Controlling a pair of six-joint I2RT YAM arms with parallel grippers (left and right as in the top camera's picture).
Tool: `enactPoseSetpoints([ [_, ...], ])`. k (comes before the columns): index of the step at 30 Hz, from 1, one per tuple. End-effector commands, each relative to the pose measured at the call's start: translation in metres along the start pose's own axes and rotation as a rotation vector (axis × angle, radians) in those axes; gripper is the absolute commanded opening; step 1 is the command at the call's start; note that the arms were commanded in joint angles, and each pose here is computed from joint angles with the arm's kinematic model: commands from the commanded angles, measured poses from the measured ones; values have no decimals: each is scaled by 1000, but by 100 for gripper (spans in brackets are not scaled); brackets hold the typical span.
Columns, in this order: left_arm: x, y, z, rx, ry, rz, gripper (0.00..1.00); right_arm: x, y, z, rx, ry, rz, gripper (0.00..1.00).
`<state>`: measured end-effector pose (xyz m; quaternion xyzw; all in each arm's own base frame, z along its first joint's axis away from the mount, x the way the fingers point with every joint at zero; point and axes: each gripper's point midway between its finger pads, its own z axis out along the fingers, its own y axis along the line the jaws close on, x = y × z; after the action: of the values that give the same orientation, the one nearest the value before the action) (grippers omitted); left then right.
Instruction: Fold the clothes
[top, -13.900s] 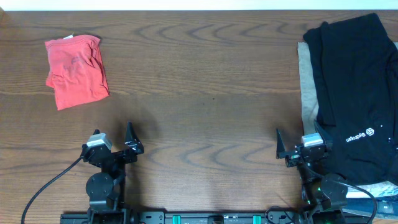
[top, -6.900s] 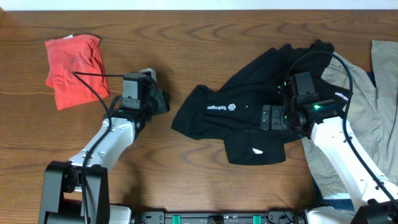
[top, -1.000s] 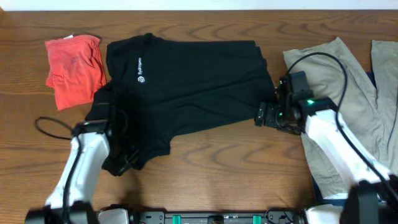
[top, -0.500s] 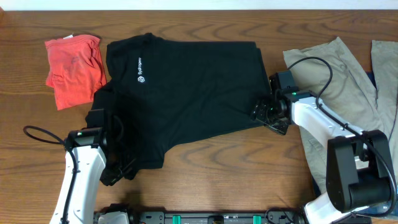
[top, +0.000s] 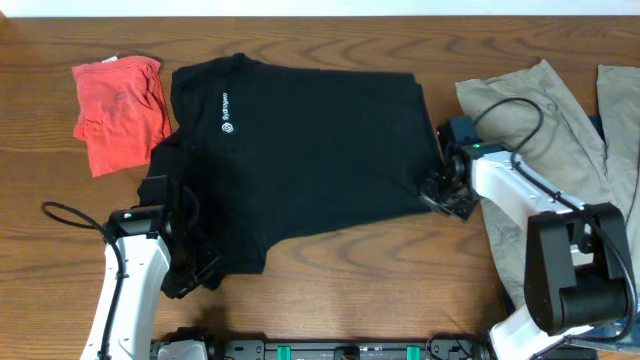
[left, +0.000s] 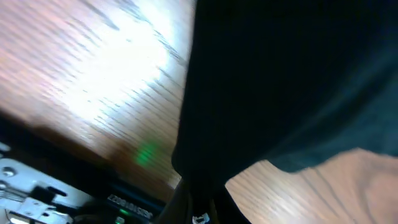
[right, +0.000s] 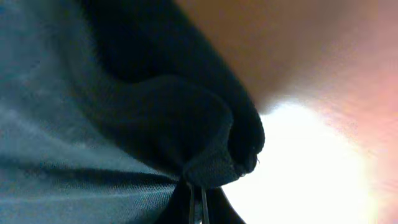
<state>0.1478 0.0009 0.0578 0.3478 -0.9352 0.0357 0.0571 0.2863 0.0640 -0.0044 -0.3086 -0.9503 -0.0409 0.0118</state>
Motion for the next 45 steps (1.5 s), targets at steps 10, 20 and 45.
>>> enactPoseSetpoints([
  [10,31,-40,-31,313,30,201,6,-8,-42,-85,-18,-190,-96,1],
  [20,-13,-83,-71,543,-264,230,6,-21,-28,-85,-51,-245,-186,1],
  [45,-157,-160,-59,669,-558,152,7,-110,50,-56,-233,-516,-249,1],
])
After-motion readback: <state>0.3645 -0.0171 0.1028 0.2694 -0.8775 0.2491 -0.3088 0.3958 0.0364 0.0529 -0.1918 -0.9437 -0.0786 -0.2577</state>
